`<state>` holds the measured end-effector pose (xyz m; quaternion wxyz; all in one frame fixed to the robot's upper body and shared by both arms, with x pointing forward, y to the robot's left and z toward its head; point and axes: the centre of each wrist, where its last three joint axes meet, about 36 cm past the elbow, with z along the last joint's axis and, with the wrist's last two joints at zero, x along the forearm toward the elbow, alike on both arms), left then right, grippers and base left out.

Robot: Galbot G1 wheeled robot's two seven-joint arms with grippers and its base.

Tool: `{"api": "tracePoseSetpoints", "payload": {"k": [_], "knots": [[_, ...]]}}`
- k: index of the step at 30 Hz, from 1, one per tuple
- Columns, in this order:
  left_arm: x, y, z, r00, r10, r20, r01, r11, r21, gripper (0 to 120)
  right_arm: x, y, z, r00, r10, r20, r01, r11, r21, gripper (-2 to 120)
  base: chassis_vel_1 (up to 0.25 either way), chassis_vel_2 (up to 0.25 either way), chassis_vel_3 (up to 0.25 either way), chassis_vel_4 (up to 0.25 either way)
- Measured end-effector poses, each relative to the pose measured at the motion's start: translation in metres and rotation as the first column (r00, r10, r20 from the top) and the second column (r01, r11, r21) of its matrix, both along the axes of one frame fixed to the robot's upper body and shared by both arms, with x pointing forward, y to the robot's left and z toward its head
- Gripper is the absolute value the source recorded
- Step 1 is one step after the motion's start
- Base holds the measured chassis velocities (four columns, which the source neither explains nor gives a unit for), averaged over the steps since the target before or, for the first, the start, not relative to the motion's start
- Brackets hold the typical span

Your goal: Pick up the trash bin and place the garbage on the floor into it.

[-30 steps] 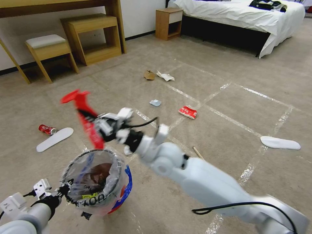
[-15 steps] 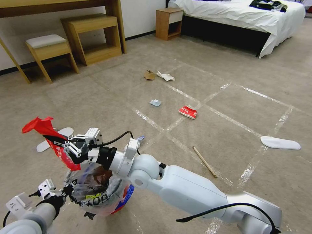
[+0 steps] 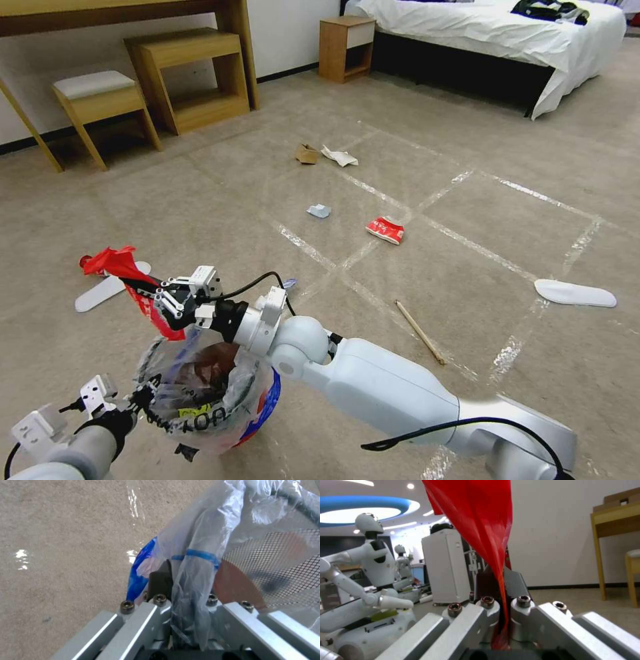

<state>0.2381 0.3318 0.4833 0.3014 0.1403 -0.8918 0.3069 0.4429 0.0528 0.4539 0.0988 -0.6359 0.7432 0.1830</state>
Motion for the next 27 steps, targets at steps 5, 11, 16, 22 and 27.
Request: {"api": "tracePoseSetpoints", "payload": {"k": [5,11,16,22,27], "knots": [[-0.003,0.000,0.002,1.000,0.000,-0.003,0.000,1.000,0.006,0,0.004,-0.003,-0.002,1.000,-0.017,0.004,0.017,1.000,0.000,0,0.000,0.000,0.000,0.000],[-0.003,0.000,0.001,1.000,-0.003,-0.007,0.003,1.000,0.012,0,0.008,-0.017,-0.010,0.999,-0.049,0.002,0.049,0.999,-0.009,0,0.000,0.000,0.000,0.000],[-0.003,0.002,0.004,1.000,-0.004,-0.003,0.005,1.000,0.020,0,0.005,-0.022,-0.020,0.998,-0.057,-0.002,0.056,0.998,-0.024,0,0.000,0.000,0.000,0.000],[-0.004,0.006,0.006,1.000,0.004,-0.006,-0.004,1.000,0.023,0,-0.003,-0.027,-0.024,0.999,-0.051,-0.008,0.051,0.998,-0.030,0,0.000,0.000,0.000,0.000],[-0.004,0.005,0.007,1.000,0.007,-0.006,-0.007,1.000,0.019,0,-0.006,-0.027,-0.025,0.999,-0.048,-0.011,0.047,0.998,-0.030,0,0.000,0.000,0.000,0.000]]}}
